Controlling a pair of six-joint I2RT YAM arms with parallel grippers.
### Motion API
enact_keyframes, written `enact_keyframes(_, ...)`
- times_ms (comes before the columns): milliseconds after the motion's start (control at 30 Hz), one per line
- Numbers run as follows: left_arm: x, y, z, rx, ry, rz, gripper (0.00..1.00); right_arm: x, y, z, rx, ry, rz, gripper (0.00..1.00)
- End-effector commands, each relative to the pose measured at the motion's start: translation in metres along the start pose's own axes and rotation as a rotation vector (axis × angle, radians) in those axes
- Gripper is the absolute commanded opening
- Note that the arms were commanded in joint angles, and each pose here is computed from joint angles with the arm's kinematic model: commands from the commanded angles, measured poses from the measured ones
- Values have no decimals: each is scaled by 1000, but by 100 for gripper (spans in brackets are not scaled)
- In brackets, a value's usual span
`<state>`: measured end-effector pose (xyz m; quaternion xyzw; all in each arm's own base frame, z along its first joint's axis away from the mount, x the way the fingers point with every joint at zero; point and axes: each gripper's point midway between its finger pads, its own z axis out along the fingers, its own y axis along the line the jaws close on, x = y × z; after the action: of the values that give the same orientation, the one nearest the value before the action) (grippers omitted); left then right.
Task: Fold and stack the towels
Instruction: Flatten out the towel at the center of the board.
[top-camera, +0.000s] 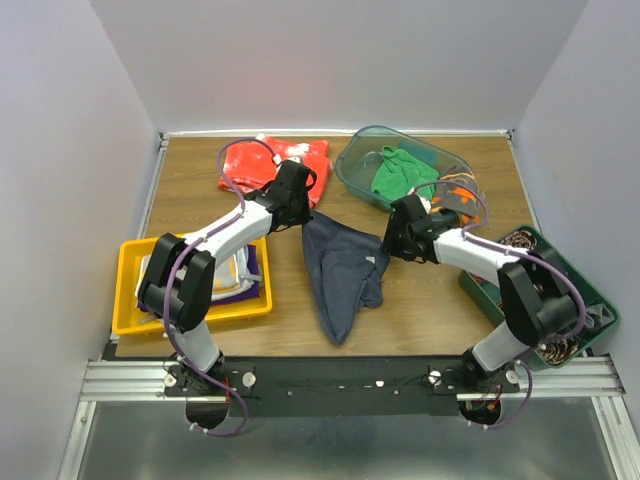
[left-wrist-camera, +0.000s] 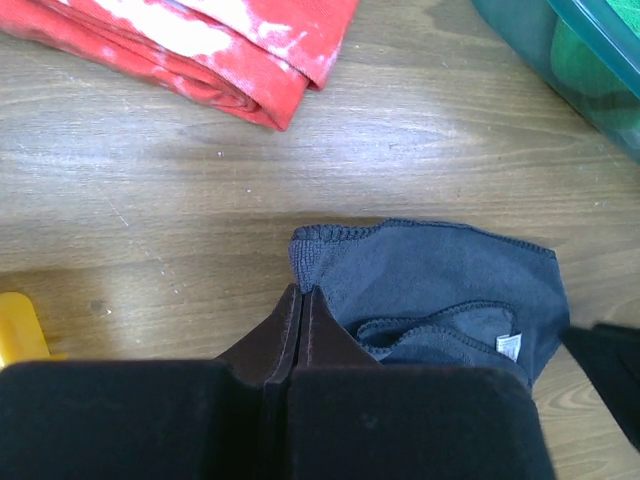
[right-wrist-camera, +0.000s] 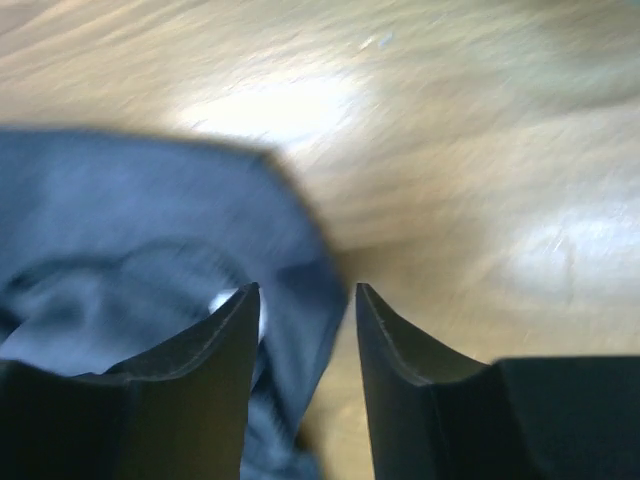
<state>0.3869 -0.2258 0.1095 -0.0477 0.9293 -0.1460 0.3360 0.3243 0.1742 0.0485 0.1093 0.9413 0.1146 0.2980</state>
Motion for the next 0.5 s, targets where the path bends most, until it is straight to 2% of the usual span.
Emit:
enact_keyframes(0,-2,-5,-10,38,-3,22,0,-45,-2,20,37,-151,13,49)
enact_keyframes(133,-1,-4,-11,35,-2,26,0,-44,-1,31,52,-141,6,49)
enact_keyframes(300,0,-1,-11,29,-4,33,0,-20,6,39,1,-78,4,49)
enact_keyframes(467,1,-3,-11,39,1,34,0,-1,4,49,43,-45,-23,47)
